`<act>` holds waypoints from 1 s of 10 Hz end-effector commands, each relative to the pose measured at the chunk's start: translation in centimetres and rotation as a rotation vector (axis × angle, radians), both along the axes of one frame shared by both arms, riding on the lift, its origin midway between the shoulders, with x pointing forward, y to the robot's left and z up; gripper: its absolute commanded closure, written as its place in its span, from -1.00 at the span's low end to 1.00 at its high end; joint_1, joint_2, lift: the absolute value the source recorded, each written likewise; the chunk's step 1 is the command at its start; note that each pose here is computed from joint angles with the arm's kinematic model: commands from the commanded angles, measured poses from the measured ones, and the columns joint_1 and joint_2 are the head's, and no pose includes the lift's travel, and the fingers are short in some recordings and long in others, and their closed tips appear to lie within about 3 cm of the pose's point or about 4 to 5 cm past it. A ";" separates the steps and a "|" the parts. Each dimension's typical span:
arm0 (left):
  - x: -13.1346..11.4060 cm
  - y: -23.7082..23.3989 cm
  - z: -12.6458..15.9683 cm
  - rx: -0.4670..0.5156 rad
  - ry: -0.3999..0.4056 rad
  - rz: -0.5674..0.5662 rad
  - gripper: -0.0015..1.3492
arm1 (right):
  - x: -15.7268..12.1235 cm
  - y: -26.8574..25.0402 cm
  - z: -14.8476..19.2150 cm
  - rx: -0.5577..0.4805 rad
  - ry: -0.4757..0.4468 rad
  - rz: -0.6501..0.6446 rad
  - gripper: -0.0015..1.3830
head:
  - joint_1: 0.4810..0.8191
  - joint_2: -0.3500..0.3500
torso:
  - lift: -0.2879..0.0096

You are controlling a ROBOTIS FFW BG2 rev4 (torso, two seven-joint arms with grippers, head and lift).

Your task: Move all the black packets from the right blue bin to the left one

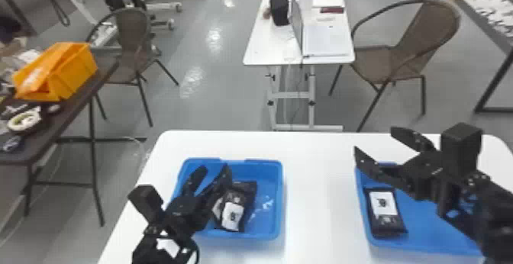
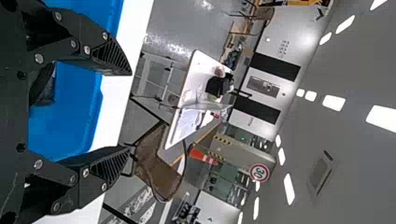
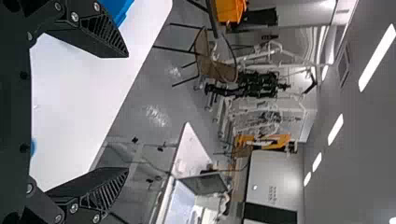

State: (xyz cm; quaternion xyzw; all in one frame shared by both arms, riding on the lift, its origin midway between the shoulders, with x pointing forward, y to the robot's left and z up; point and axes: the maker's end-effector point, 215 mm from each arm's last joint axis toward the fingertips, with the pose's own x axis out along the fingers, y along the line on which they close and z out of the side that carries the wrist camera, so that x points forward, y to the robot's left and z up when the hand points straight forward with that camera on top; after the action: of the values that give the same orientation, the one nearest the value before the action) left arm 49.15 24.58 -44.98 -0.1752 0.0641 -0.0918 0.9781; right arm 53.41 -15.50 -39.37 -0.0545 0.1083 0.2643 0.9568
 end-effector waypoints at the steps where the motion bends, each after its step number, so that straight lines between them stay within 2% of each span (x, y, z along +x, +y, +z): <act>1: 0.5 -0.2 1.9 -0.019 -0.038 0.003 -0.72 | -1.6 -5.0 -3.0 0.028 0.068 -0.108 -0.73 | 0.27 0.31 | 0.94; 3: 0.9 0.4 4.0 -0.014 -0.078 0.011 -0.73 | -4.1 -10.0 -6.8 0.028 0.159 -0.237 -0.73 | 0.27 0.14 | 0.94; 4: 0.9 0.5 4.3 -0.019 -0.084 0.014 -0.73 | -5.4 -11.0 -8.9 0.066 0.203 -0.268 -0.73 | 0.27 0.04 | 0.94; 6: 0.7 0.8 4.4 -0.020 -0.090 0.022 -0.73 | -7.2 -11.9 -12.6 0.060 0.271 -0.317 -0.73 | 0.27 -0.05 | 0.94; 8: 0.7 0.7 4.3 -0.025 -0.088 0.020 -0.72 | -7.1 -10.3 -15.1 0.058 0.316 -0.293 -0.73 | 0.27 -0.07 | 0.94; 10: 0.4 1.0 4.1 -0.031 -0.083 0.027 -0.72 | -4.9 -8.5 -16.7 0.005 0.347 -0.235 -0.73 | 0.27 0.00 | 0.94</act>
State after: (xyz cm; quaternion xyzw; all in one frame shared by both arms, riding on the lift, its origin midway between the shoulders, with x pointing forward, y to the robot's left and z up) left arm 49.64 25.57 -40.86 -0.1851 0.0199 -0.0885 0.9785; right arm 47.93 -24.45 -55.60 0.0145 0.2702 0.1495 0.9510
